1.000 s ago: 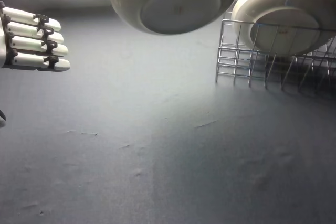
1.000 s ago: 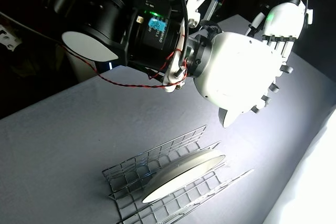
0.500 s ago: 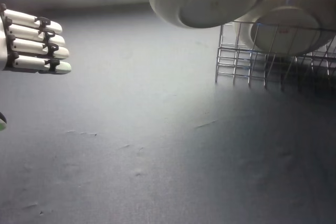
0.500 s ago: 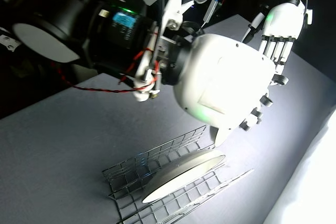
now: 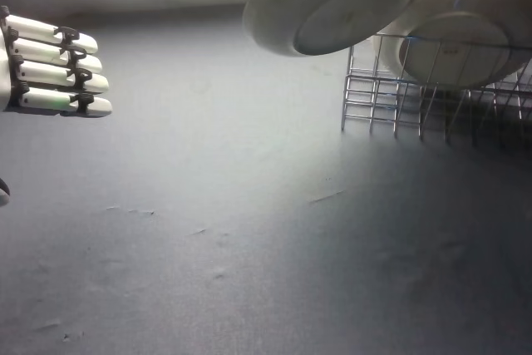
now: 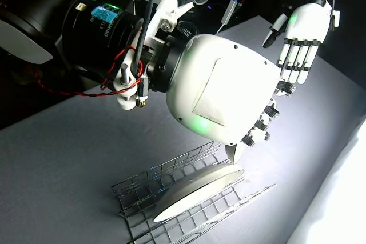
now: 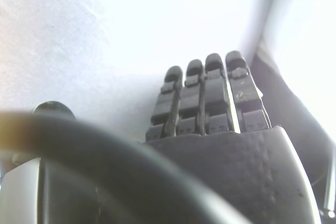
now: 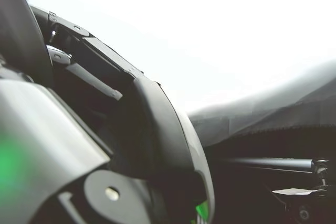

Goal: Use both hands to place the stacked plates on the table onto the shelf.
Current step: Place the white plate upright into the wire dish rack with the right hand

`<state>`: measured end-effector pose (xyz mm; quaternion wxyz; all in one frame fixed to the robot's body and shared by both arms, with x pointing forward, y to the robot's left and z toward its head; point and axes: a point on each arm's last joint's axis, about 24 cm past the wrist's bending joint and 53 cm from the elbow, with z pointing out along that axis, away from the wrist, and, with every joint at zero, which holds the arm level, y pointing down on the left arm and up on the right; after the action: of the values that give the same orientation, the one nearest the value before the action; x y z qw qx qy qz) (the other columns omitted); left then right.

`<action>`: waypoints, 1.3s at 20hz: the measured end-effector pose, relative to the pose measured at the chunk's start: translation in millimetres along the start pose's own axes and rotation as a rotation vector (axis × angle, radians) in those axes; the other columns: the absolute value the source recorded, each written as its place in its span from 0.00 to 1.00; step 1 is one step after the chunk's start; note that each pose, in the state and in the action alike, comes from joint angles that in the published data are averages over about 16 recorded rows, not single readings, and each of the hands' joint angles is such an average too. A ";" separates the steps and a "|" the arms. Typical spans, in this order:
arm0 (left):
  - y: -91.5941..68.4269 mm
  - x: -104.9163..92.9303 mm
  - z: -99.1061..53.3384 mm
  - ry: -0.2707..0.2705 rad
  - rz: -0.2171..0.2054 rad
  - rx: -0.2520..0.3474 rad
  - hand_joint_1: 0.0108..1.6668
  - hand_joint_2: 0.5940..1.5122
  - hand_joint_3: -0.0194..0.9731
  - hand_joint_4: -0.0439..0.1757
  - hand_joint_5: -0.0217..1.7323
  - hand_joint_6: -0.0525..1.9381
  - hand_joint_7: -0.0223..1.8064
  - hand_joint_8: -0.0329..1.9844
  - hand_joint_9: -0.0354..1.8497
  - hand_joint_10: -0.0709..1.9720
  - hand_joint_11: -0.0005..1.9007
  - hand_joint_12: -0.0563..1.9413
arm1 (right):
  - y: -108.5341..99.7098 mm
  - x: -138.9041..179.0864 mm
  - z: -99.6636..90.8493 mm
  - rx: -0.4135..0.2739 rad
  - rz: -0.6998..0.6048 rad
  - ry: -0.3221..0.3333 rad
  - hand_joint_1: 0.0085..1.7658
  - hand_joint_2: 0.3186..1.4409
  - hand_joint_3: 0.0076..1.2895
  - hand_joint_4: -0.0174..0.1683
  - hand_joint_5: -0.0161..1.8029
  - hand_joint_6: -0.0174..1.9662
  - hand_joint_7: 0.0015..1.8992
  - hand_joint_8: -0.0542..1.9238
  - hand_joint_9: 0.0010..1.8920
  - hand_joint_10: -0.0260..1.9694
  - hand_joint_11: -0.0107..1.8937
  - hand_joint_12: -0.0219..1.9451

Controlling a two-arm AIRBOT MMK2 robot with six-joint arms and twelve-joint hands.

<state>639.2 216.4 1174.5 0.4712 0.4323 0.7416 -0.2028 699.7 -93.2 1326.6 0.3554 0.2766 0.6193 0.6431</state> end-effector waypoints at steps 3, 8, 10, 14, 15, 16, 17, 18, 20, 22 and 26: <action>-0.5 -0.1 0.2 0.000 0.000 0.001 0.01 0.58 0.03 0.20 0.02 0.03 0.02 0.02 0.03 0.04 0.01 0.03 | -1.0 4.1 0.3 0.001 -0.004 0.008 0.79 0.60 0.00 0.05 0.54 0.43 0.59 0.37 0.51 0.53 0.39 0.59; -1.2 -0.3 0.5 0.000 0.000 0.003 0.01 0.58 0.03 0.20 0.02 0.03 0.02 0.02 0.03 0.04 0.01 0.03 | -2.8 13.1 1.0 0.004 -0.019 0.025 0.79 0.60 0.00 0.05 0.53 0.43 0.59 0.38 0.51 0.54 0.39 0.59; -1.5 -0.1 0.6 0.000 -0.001 0.003 0.01 0.58 0.03 0.20 0.02 0.03 0.02 0.02 0.03 0.04 0.01 0.03 | -3.7 16.9 0.8 0.006 -0.026 0.033 0.79 0.60 0.00 0.05 0.53 0.43 0.59 0.38 0.51 0.54 0.39 0.59; -1.5 0.8 0.6 0.003 -0.001 0.004 0.01 0.58 0.03 0.20 0.02 0.03 0.02 0.02 0.03 0.04 0.01 0.03 | -4.7 21.3 -1.5 0.010 -0.046 0.043 0.79 0.60 0.01 0.05 0.53 0.43 0.59 0.38 0.51 0.54 0.39 0.59; -1.5 1.0 0.6 0.003 -0.001 0.004 0.01 0.58 0.03 0.20 0.02 0.03 0.02 0.02 0.03 0.04 0.01 0.03 | -4.8 21.5 -2.4 0.011 -0.052 0.044 0.79 0.60 0.01 0.05 0.53 0.43 0.59 0.38 0.51 0.54 0.39 0.59; -1.4 1.2 0.6 0.004 -0.002 0.003 0.01 0.58 0.03 0.20 0.02 0.03 0.02 0.02 0.03 0.04 0.01 0.03 | -4.9 21.4 -3.4 0.012 -0.058 0.044 0.79 0.60 0.01 0.05 0.53 0.43 0.59 0.38 0.52 0.54 0.39 0.59; -1.4 1.4 0.6 0.004 -0.002 0.003 0.01 0.59 0.03 0.20 0.02 0.03 0.02 0.02 0.03 0.04 0.01 0.03 | -5.1 21.0 -4.5 0.013 -0.064 0.044 0.79 0.60 0.01 0.05 0.53 0.43 0.59 0.38 0.52 0.53 0.39 0.58; -1.3 1.6 0.6 0.005 -0.002 0.003 0.01 0.59 0.03 0.20 0.02 0.03 0.02 0.02 0.03 0.04 0.01 0.03 | -5.3 20.5 -5.7 0.014 -0.072 0.043 0.79 0.60 0.01 0.05 0.53 0.43 0.59 0.38 0.52 0.53 0.39 0.58; -1.3 2.0 0.6 0.006 -0.003 0.003 0.01 0.59 0.03 0.20 0.02 0.03 0.02 0.02 0.03 0.04 0.01 0.03 | -5.6 19.0 -8.1 0.016 -0.089 0.041 0.79 0.60 0.01 0.05 0.53 0.43 0.59 0.38 0.52 0.53 0.39 0.58; -1.2 2.4 0.5 0.007 -0.003 0.003 0.01 0.59 0.03 0.20 0.02 0.03 0.02 0.02 0.03 0.04 0.01 0.03 | -6.1 16.8 -10.8 0.019 -0.111 0.038 0.79 0.60 0.01 0.05 0.53 0.43 0.59 0.38 0.52 0.53 0.39 0.59; -1.1 3.0 0.5 0.009 -0.003 0.003 0.01 0.59 0.03 0.20 0.02 0.03 0.02 0.02 0.03 0.04 0.01 0.03 | -8.8 7.6 -16.8 0.030 -0.172 0.024 0.79 0.60 0.01 0.05 0.54 0.43 0.60 0.38 0.52 0.53 0.39 0.58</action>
<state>638.0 216.8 1171.5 0.4670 0.4326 0.7441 -0.2028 682.9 -97.4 1315.8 0.3980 0.2199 0.6545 0.6040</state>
